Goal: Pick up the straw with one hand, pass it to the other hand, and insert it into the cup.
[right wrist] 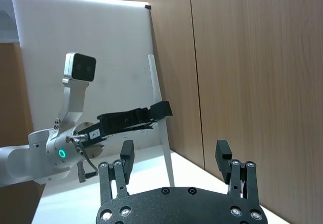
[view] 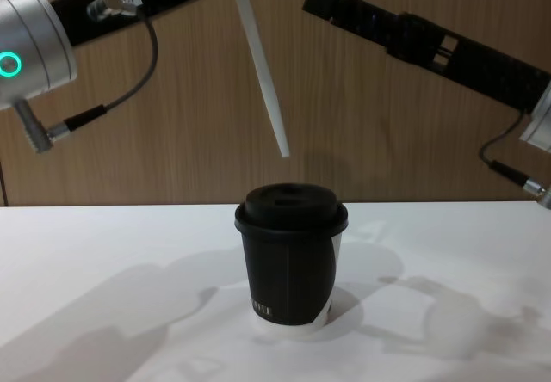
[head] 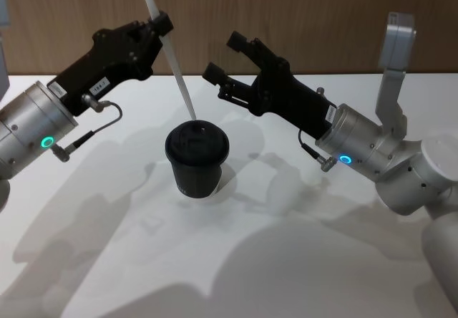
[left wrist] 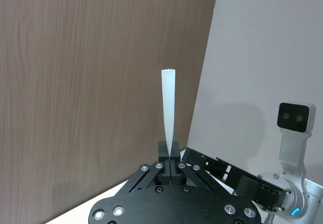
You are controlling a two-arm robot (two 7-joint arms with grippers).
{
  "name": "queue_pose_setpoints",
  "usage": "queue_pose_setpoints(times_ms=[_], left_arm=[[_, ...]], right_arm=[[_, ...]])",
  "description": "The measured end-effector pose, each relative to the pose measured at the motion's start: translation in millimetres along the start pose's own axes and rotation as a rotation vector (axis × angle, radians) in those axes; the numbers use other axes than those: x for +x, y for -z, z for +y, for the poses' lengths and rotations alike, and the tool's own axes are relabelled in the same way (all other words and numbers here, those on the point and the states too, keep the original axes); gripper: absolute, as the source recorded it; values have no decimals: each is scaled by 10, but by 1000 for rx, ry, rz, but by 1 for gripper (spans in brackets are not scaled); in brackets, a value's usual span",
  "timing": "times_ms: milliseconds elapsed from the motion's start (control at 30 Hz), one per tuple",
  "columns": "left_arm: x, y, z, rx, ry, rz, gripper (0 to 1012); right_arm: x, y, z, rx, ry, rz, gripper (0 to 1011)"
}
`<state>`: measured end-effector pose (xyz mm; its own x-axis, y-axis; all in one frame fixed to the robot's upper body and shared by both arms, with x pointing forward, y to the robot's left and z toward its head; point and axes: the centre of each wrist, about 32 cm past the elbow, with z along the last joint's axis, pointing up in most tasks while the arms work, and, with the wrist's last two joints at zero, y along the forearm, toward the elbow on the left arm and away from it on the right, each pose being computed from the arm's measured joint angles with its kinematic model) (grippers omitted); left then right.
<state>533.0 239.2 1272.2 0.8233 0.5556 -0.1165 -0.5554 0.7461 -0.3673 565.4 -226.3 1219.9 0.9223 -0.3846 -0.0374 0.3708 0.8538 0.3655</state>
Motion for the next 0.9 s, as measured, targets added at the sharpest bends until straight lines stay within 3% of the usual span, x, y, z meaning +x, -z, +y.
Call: queue_pose_setpoints(times_ms=[900], left_arm=[[41, 131, -38, 46, -14, 1, 3]], right_arm=[[0, 0, 0, 0, 0, 0, 1001]])
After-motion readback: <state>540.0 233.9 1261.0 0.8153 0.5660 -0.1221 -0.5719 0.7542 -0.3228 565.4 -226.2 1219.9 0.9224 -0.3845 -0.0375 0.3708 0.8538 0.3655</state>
